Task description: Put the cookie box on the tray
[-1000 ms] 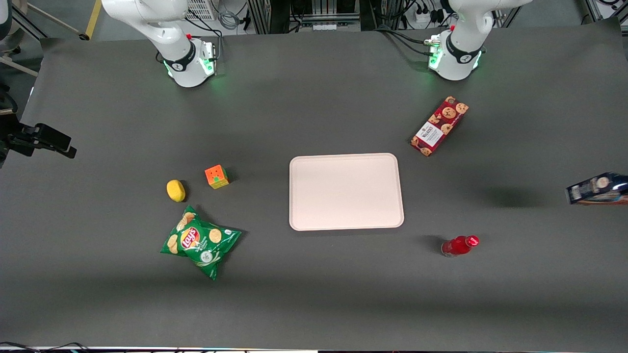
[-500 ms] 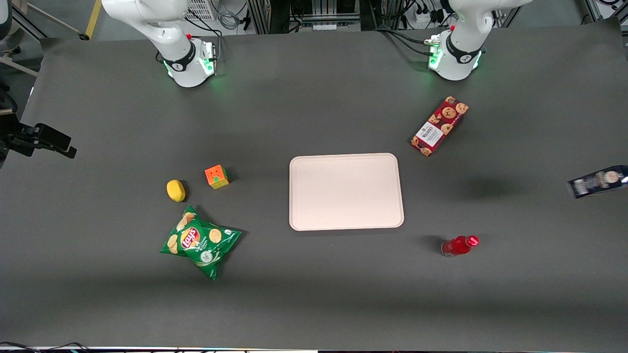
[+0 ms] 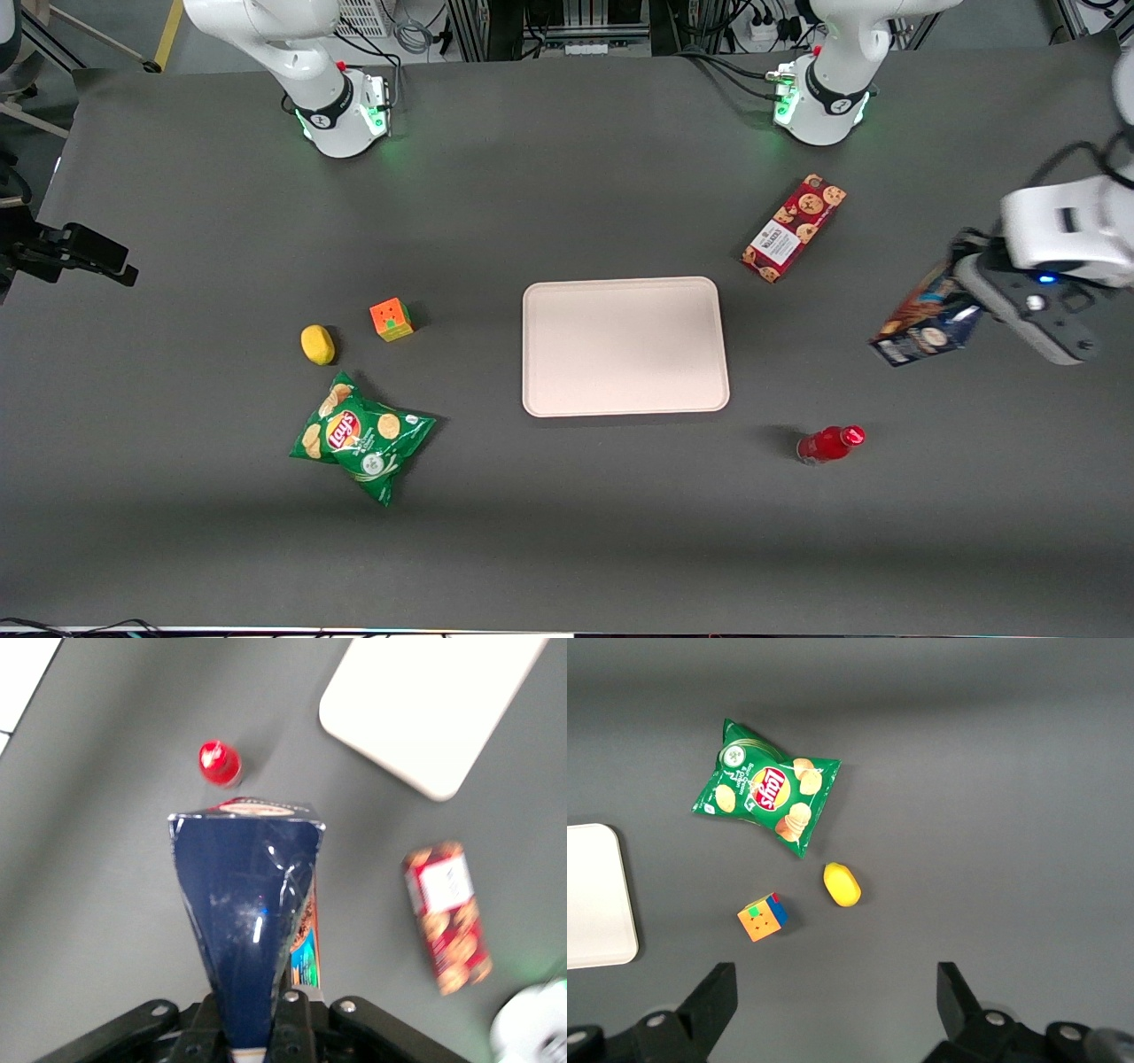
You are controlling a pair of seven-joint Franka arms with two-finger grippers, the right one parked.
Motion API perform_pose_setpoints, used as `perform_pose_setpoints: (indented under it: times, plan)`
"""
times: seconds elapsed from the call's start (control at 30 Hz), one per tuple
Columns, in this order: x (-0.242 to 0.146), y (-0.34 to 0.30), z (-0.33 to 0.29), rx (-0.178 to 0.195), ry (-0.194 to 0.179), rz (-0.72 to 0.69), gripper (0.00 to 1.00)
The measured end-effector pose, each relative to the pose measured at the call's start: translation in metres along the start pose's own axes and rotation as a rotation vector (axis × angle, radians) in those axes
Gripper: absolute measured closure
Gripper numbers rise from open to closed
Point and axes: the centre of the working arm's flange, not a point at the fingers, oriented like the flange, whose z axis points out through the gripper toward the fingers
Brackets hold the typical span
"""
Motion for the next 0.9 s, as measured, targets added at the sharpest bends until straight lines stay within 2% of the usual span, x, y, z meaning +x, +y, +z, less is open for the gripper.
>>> perform_pose_setpoints:
  times: [0.3, 0.53, 0.67, 0.8, 0.9]
  plan:
    - [0.037, 0.086, 0.021, -0.025, -0.038, -0.433, 0.88]
    - [0.060, 0.126, 0.071, -0.031, -0.033, -0.698, 0.88]
    - [0.067, 0.142, 0.110, -0.037, -0.023, -0.777, 0.88]
    - [0.071, 0.156, 0.148, -0.042, -0.005, -0.800, 0.88]
    - [0.071, 0.165, 0.173, -0.026, 0.013, -0.786, 0.88]
